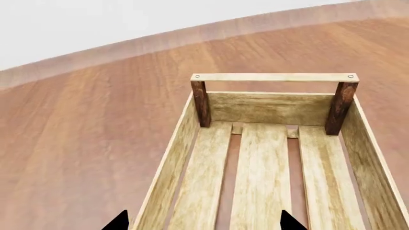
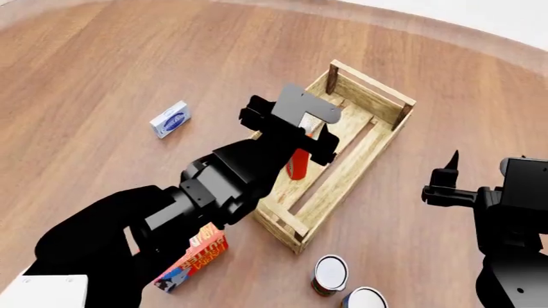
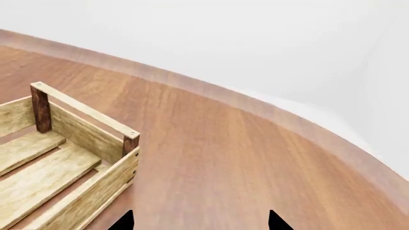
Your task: Pick up the ketchup, and put it in the wooden tray.
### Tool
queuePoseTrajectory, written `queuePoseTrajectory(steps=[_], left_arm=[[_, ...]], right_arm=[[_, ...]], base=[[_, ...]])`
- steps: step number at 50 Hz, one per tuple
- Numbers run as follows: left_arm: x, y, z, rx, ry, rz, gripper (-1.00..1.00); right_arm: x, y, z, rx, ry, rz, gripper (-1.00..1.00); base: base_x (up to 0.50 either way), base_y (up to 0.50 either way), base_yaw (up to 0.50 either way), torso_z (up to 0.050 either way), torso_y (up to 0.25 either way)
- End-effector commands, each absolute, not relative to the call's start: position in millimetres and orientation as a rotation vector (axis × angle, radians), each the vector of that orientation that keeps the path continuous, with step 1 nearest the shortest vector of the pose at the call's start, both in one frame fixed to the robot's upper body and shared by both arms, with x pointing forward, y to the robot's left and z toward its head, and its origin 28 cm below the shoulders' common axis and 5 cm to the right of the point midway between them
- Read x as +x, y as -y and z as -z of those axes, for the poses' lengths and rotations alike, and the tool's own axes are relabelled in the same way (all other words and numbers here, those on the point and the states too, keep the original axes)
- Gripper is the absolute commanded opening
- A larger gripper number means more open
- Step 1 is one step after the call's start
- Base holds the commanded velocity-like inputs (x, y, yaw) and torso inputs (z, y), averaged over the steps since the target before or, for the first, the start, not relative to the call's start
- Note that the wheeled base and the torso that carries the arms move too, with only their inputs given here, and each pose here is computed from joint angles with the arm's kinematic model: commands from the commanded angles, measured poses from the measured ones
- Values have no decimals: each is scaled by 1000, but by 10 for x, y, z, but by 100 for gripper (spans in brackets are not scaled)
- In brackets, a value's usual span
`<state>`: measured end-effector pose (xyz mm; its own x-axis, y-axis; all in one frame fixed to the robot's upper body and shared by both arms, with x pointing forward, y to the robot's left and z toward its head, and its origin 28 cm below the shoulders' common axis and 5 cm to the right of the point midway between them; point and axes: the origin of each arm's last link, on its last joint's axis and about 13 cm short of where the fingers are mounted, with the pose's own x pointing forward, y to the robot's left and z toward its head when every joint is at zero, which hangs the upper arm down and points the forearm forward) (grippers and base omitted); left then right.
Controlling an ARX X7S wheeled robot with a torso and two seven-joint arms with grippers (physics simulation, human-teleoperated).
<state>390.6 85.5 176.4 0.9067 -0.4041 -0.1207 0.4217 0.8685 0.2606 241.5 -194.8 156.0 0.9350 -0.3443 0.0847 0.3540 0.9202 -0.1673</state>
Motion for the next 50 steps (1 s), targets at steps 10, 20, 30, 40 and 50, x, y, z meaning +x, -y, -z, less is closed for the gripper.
queuePoseTrajectory(steps=[10, 20, 30, 40, 50], left_arm=[[3886, -815, -1832, 271, -81, 470, 100], [3890, -795, -1911, 245, -73, 480, 100], [3959, -781, -2203, 132, 36, 494, 100], [4004, -918, -2360, -12, 192, 471, 100], [3579, -1420, -2233, -115, 298, 360, 100]], right_arm=[[2419, 1949, -1559, -186, 76, 359, 100], [2420, 1950, -1558, -188, 84, 357, 100], [2423, 1951, -1558, -191, 103, 347, 100], [2425, 1952, -1557, -193, 114, 325, 100], [2360, 1929, -1601, -223, 122, 293, 100]], base=[[0, 0, 0, -16, 156], [0, 0, 0, -16, 156], [0, 0, 0, -16, 148], [0, 0, 0, -16, 113], [0, 0, 0, -16, 78]])
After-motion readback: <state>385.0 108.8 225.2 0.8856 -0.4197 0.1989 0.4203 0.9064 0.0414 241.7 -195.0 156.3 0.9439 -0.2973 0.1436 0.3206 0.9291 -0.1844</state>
